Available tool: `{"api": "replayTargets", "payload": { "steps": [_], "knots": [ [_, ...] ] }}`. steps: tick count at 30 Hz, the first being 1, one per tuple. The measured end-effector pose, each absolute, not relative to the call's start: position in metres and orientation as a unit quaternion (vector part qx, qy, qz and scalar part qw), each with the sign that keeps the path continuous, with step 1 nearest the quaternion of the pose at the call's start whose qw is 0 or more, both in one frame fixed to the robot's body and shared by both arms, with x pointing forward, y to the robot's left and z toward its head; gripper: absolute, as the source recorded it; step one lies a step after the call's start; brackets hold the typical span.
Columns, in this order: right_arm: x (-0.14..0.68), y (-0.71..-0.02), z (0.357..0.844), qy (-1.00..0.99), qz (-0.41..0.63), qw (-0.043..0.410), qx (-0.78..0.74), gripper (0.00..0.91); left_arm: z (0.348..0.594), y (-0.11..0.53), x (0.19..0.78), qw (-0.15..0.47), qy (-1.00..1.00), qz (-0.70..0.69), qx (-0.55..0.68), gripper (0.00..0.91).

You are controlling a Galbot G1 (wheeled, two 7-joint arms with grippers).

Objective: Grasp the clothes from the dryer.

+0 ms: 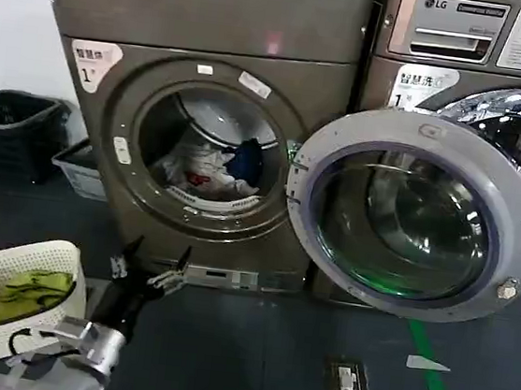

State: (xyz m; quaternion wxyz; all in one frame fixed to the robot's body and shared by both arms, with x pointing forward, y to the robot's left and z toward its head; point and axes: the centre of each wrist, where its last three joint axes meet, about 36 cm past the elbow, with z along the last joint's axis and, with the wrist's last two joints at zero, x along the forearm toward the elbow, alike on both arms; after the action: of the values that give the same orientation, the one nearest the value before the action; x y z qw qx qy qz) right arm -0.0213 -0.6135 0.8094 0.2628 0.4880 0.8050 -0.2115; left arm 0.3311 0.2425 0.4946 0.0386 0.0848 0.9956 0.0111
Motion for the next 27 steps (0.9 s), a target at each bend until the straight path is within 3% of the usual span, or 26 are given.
{"api": "replayTargets", "payload": {
  "steps": [27],
  "knots": [
    [-0.0218,-0.6093,0.8063,0.808,-0.223,0.27,0.473,0.907,0.4932,0.2429,0.3372,0.048,0.995,0.014,0.087,0.907]
  ]
}}
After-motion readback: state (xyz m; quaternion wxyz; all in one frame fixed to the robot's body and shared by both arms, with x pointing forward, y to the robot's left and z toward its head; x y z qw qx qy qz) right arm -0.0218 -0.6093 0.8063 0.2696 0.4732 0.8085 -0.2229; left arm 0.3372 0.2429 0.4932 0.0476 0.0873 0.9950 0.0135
